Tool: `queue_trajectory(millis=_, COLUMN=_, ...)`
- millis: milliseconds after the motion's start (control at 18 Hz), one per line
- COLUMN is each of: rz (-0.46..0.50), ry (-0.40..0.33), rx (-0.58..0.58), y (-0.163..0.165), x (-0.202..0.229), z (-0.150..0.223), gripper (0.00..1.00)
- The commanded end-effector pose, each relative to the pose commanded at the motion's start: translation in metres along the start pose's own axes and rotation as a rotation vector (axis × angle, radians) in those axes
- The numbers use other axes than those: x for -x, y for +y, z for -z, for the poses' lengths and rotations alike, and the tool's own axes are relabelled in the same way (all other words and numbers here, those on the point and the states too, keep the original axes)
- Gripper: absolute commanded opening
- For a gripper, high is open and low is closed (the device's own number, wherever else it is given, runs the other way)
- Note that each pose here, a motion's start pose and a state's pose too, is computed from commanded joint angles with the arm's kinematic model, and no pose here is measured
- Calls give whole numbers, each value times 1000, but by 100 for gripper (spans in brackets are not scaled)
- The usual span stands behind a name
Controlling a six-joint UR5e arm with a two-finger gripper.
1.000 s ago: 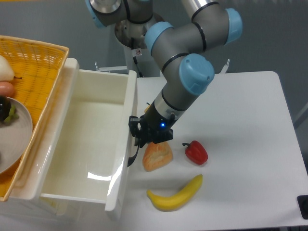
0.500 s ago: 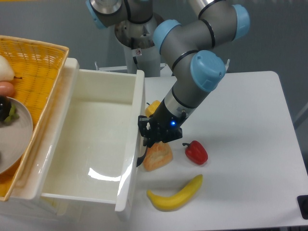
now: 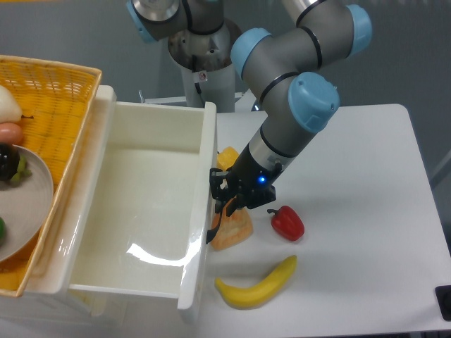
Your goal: Slide the top white drawer open
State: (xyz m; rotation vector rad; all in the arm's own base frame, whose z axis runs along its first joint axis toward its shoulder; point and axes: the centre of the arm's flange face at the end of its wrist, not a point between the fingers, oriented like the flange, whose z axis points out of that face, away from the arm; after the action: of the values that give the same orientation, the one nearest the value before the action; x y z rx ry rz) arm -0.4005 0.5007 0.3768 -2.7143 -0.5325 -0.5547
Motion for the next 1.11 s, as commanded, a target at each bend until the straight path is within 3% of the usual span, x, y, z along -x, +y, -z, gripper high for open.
queue_trajectory(millis=56, rz=-12, ry=1, rx=1, y=0, x=0, z=-1, gripper=70)
queue_trajectory(millis=389, rz=-15, ry=-3, rx=0, y=2, x=6, z=1, gripper=92)
queue_trajectory(millis=833, rz=-8, ry=-15, rx=-27, y=8, x=29, z=19, gripper=98)
queue_trajectory(millis=1111, rz=-82, ry=-43, rx=-53, y=21, x=60, z=43, gripper=100)
